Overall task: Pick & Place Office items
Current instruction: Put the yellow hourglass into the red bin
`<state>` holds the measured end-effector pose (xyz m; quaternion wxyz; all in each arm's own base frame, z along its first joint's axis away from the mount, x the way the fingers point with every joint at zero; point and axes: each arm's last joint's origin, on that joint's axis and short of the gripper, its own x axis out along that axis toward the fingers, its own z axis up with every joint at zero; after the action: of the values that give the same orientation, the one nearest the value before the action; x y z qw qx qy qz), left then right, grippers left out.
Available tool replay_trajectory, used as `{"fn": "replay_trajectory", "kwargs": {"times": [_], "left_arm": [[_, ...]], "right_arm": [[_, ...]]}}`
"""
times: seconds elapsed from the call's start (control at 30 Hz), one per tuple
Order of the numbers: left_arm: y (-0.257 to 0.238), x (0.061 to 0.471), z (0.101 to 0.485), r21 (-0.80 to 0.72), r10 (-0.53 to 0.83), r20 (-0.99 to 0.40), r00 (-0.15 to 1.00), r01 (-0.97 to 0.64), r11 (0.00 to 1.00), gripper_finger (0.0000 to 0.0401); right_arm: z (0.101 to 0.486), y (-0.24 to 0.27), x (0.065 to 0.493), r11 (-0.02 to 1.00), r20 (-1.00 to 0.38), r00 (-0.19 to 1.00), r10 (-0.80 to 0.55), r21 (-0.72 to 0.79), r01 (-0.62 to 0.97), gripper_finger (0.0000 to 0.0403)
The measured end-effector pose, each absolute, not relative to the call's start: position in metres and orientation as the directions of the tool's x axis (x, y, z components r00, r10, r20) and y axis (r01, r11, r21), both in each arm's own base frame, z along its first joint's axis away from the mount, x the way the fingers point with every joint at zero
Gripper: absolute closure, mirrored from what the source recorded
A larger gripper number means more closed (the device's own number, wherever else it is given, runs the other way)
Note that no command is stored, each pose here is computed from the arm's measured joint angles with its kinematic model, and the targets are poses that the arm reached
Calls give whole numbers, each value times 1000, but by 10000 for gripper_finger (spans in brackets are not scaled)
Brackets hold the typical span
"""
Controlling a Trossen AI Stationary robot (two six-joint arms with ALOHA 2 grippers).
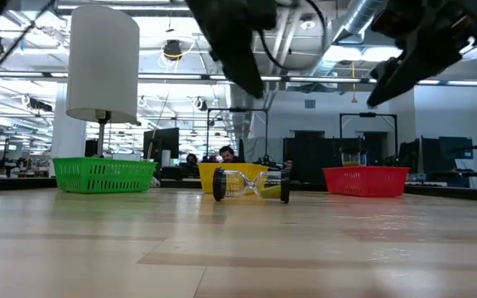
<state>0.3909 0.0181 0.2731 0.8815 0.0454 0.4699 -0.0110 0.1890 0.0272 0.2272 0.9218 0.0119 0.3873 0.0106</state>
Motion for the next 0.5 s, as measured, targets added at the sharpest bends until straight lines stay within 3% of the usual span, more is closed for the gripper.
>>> {"fn": "replay_trajectory", "kwargs": {"times": [0.17, 0.33, 0.5], "left_arm": [[18, 344, 289, 113, 124, -742, 658, -60, 992, 226], [17, 301, 284, 56, 139, -601, 787, -132, 990, 225], [15, 266, 274, 13, 144, -459, 877, -156, 988, 225]], "right_arm": [[209, 29, 211, 1000, -740, 672, 15, 2, -20, 189], [193, 26, 250, 999, -645, 763, -39, -14, 39, 193], [178, 20, 267, 997, -621, 781, -64, -81, 17, 208]]}}
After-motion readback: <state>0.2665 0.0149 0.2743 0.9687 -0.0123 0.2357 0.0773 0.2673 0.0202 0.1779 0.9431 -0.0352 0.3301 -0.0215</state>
